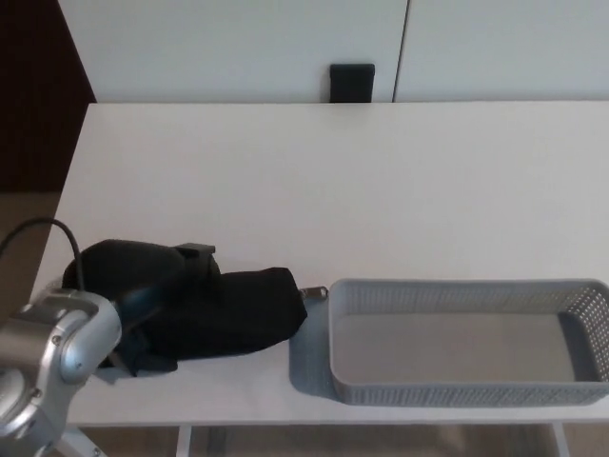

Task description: The robot walk towards a table in front and pick up a black pencil case on the left hand side and put the pencil case into a small container on the right hand side

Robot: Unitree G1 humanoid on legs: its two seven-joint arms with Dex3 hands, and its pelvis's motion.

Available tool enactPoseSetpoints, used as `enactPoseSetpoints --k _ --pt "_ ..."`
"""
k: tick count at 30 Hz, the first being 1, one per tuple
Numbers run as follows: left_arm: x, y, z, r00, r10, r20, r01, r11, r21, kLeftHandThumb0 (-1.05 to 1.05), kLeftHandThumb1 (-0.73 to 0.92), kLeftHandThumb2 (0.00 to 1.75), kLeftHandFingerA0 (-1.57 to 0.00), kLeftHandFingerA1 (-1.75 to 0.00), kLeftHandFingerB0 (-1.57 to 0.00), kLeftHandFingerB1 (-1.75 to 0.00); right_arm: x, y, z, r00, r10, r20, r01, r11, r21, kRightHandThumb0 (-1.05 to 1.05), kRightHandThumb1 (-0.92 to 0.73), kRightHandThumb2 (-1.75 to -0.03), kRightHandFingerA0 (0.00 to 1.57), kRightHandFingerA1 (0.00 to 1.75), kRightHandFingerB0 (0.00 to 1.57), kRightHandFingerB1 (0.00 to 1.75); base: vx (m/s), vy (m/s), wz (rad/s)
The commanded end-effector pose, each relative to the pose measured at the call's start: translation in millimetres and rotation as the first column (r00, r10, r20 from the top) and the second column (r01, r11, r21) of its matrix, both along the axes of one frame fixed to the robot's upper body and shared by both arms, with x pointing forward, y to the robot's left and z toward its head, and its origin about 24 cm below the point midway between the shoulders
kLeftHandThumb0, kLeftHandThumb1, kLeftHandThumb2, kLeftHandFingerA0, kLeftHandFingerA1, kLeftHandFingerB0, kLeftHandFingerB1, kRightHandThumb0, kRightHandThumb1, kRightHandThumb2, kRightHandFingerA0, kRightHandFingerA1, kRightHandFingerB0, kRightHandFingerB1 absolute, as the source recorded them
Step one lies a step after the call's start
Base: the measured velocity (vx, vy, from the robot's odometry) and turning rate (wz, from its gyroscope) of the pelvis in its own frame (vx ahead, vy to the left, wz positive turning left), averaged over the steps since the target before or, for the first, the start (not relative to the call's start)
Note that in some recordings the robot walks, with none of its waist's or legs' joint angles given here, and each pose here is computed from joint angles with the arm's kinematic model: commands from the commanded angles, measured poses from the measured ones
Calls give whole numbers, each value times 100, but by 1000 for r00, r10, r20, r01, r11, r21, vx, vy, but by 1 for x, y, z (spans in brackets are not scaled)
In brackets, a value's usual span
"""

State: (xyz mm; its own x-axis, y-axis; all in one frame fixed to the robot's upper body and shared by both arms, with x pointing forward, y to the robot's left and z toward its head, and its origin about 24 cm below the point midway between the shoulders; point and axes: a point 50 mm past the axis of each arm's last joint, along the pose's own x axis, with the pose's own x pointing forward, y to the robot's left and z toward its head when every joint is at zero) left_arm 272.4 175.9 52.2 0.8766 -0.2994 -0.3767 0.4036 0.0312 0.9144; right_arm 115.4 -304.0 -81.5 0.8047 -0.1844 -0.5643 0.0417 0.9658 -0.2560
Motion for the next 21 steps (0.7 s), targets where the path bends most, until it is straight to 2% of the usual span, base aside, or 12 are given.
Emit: enactPoseSetpoints --k 1,2,3,4,5,9,10,15,21 --pt "-21 3 -12 966 13 259 30 987 -160 -17 71 52 -53 -175 -38 -153 7 -11 7 1000 -6 -8 6 1000 -9 -42 -54 -90 25 53 32 53 0 0 0" --pt "-18 2 1 955 30 295 26 983 -182 -14 68 50 -55 -175 -42 -151 7 -11 7 1000 -3 -5 3 1000 -8 -42 -54 -91 25 53 35 55 0 0 0" --pt "-16 2 10 947 42 319 24 979 -202 -12 68 50 -56 -175 -44 -151 7 -11 7 1000 -1 -2 1 1000 -6 -40 -75 -60 34 44 42 41 0 0 0" --pt "-15 2 14 943 49 328 24 976 -215 -12 68 50 -56 -175 -44 -151 7 -11 8 1000 -1 1 1 1000 -4 -40 -75 -60 34 44 42 41 0 0 0" --pt "-13 3 22 933 57 354 30 972 -234 -10 65 51 -59 -175 -48 -150 7 -11 8 1000 6 -2 -6 1000 -12 -44 -55 -91 26 54 36 55 0 0 0" --pt "-5 8 51 905 90 416 27 963 -267 -4 64 52 -62 -175 -51 -154 9 -11 8 1000 16 -9 -17 1000 -20 -45 -55 -90 28 54 38 56 0 0 0" --pt "0 12 69 884 107 456 25 962 -273 -2 60 58 -63 -175 -48 -162 8 -10 7 1000 25 -12 -25 999 -21 -45 -55 -91 27 54 38 56 0 0 0" --pt "5 15 107 841 119 529 52 953 -297 -2 61 56 -64 -175 -46 -168 9 -11 6 999 24 -24 -25 1000 -12 -43 -55 -91 27 54 40 57 0 0 0" --pt "1 -11 145 801 59 596 159 938 -307 -12 62 54 -70 -175 -49 -173 2 -11 0 998 37 -53 -38 999 -13 -46 -55 -91 28 54 40 57 0 0 0"
